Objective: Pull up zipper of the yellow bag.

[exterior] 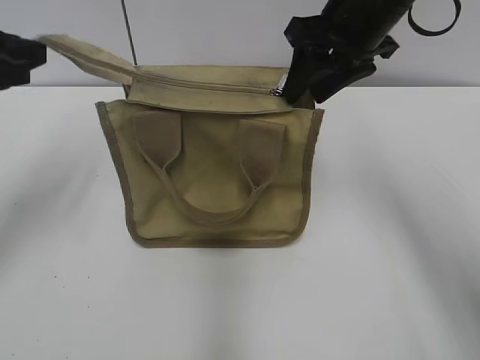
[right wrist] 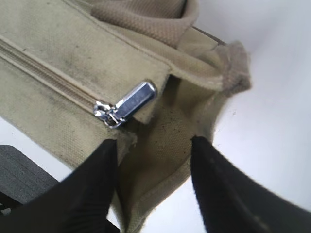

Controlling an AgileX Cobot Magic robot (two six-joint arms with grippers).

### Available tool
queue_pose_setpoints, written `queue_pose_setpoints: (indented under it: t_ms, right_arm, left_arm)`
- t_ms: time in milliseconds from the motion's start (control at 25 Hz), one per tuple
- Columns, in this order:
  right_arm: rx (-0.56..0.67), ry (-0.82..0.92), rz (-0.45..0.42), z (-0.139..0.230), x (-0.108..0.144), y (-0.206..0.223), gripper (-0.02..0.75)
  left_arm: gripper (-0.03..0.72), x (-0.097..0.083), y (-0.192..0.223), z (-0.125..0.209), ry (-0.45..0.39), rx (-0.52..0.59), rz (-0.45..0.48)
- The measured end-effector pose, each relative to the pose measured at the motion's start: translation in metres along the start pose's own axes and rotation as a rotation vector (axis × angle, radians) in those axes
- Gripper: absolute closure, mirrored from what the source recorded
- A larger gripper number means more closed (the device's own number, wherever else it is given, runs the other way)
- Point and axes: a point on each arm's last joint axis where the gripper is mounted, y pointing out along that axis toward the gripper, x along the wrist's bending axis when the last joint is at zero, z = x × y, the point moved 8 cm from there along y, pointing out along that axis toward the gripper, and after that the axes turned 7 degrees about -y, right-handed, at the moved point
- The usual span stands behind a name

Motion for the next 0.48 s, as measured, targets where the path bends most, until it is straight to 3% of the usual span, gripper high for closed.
queue_pose_setpoints:
  t_ms: [80,160,360,480]
  right_arm:
    - [-0.024,-0.012,0.007,-0.002,0.003,-0.008,0.274]
    - [-0.055,-0.029,0.030,-0.005,0.004,-0.018,0.248]
    - [-0.127,-0.098,0.140,-0.005,0.008,-0.059,0.235]
    - [-0.163,-0.126,0.216,0.004,0.010,-0.086,0.234]
  left_arm:
    - [0.287,0.007,-0.001,0.018,-0.033,0.052,-0.046]
    - [0.251,0.013,-0.003,0.039,-0.076,0.112,-0.092]
    - [0.235,0.016,-0.015,0.086,-0.211,0.231,-0.169]
    - [0.235,0.009,-0.020,0.104,-0.231,0.305,-0.207]
